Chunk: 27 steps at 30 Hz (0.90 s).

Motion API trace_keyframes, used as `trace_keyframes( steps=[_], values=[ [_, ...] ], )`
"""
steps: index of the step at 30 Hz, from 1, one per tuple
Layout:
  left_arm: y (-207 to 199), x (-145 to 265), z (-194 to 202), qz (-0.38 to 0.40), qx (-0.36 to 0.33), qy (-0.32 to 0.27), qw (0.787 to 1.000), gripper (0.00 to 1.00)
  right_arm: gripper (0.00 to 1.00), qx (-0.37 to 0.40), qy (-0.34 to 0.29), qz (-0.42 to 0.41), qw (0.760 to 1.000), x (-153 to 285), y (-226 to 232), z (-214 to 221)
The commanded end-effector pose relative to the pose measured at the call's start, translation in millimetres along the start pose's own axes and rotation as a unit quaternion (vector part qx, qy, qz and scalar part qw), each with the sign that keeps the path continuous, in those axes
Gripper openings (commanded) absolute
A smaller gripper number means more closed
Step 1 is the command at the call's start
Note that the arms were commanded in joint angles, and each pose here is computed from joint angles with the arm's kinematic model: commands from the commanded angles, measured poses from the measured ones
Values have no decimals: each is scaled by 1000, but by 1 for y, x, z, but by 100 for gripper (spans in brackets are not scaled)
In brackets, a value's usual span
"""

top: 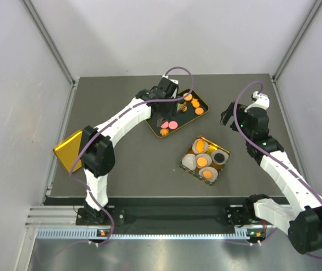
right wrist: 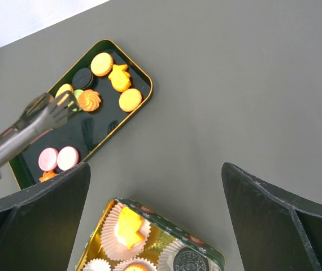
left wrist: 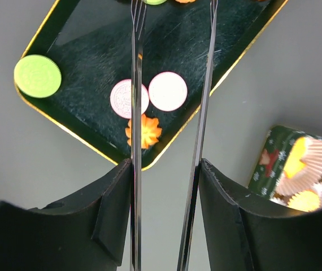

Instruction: Pack the cookies

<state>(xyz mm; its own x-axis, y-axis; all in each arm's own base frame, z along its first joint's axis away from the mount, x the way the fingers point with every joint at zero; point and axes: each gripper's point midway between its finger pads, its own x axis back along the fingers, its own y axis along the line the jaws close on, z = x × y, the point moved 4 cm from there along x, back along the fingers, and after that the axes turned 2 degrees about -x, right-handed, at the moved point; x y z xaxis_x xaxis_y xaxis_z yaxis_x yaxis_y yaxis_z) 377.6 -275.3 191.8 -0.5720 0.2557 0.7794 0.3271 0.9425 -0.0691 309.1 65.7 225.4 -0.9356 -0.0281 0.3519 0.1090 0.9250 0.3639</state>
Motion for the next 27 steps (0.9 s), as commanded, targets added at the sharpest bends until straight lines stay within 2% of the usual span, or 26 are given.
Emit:
trace_keyframes(
  steps=[1, 18, 27],
  values=[
    [-5, -3, -32, 10, -13, -56, 998, 53, 100, -11, -44, -14, 999, 6, 8, -29],
    [-16, -26, -25, -8, -66, -50, 997, 53, 100, -9, -38, -10, 999, 3, 6, -27],
    [-19, -36, -23, -44, -94, -44, 994, 53, 100, -9, -38, -13, 999, 2, 8, -27]
  ],
)
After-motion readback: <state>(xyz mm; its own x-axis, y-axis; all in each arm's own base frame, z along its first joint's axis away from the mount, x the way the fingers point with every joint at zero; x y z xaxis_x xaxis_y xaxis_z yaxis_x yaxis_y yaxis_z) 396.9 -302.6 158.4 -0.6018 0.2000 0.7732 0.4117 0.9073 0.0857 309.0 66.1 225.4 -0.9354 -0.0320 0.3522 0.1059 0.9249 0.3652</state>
